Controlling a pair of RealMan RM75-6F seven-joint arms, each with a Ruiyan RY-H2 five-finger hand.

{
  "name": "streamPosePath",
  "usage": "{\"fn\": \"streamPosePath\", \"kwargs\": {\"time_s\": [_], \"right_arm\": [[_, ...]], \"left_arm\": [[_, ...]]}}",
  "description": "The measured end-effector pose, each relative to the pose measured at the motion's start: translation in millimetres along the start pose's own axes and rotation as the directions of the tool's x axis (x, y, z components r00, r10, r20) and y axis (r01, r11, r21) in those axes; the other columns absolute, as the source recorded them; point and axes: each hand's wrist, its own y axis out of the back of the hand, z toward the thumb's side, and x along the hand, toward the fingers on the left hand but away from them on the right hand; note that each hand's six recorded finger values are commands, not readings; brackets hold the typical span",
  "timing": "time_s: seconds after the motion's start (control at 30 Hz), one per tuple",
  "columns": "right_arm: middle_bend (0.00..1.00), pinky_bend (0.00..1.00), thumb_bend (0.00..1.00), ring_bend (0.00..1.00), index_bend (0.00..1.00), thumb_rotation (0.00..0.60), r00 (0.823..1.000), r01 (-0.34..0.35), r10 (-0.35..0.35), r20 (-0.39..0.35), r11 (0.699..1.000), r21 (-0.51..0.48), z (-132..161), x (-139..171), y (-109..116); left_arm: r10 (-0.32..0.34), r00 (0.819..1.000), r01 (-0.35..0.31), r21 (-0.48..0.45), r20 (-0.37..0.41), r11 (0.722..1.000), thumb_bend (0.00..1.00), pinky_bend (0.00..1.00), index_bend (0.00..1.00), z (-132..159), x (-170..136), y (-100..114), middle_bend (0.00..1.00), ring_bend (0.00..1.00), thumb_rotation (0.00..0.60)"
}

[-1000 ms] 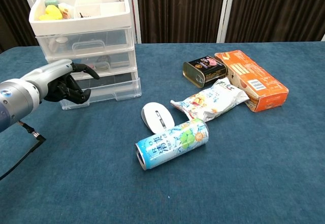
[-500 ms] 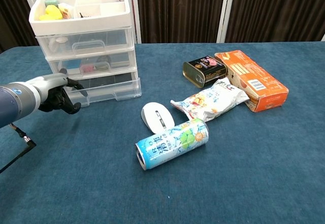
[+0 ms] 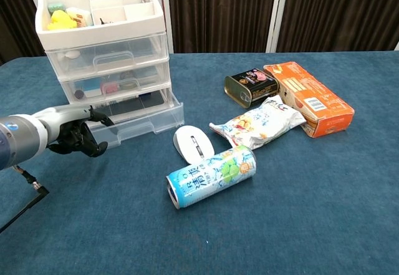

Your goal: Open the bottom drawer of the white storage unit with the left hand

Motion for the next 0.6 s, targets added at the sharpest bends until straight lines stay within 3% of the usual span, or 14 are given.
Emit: {"fn": "streamPosePath", "kwargs": {"time_s": [0.27,0.43,0.5,0.6], "right_arm": [[0.00,0.06,0.08,0.00,0.00,0.600,1.000,-0.001,0.001,0.000,1.000,0.003,0.1,-0.1,-0.4],[0.00,0.06,0.08,0.00,0.00,0.600,1.000,-0.003,0.003,0.001,1.000,0.002,-0.1,0.2,-0.7],[0.00,0.06,0.08,0.00,0.00,0.600,1.000,-0.002,0.002,0.002,1.000,0.001,-0.3,0.1,-0.5],[0.00,0.06,0.08,0.00,0.00,0.600,1.000,-0.003,0.003,0.002,1.000,0.001,-0.4,0.0,-0.5]], "left_arm": [[-0.021,0.999,0.021,-0.009,0.032,1.000,0.56,1.00,0.25,-3.0,-15.4,-4.9,1.00,1.00,0.600],[-0.018,0.999,0.019,-0.023,0.047,1.000,0.54,1.00,0.19,-4.3,-19.9,-5.8,0.97,0.94,0.600],[-0.005,0.999,0.007,-0.029,0.054,1.000,0.45,1.00,0.14,-4.9,-20.7,-4.4,0.91,0.89,0.600],[0.022,0.997,-0.020,-0.026,0.070,0.999,0.23,0.97,0.09,-7.3,-22.4,-0.1,0.76,0.74,0.600]]}}
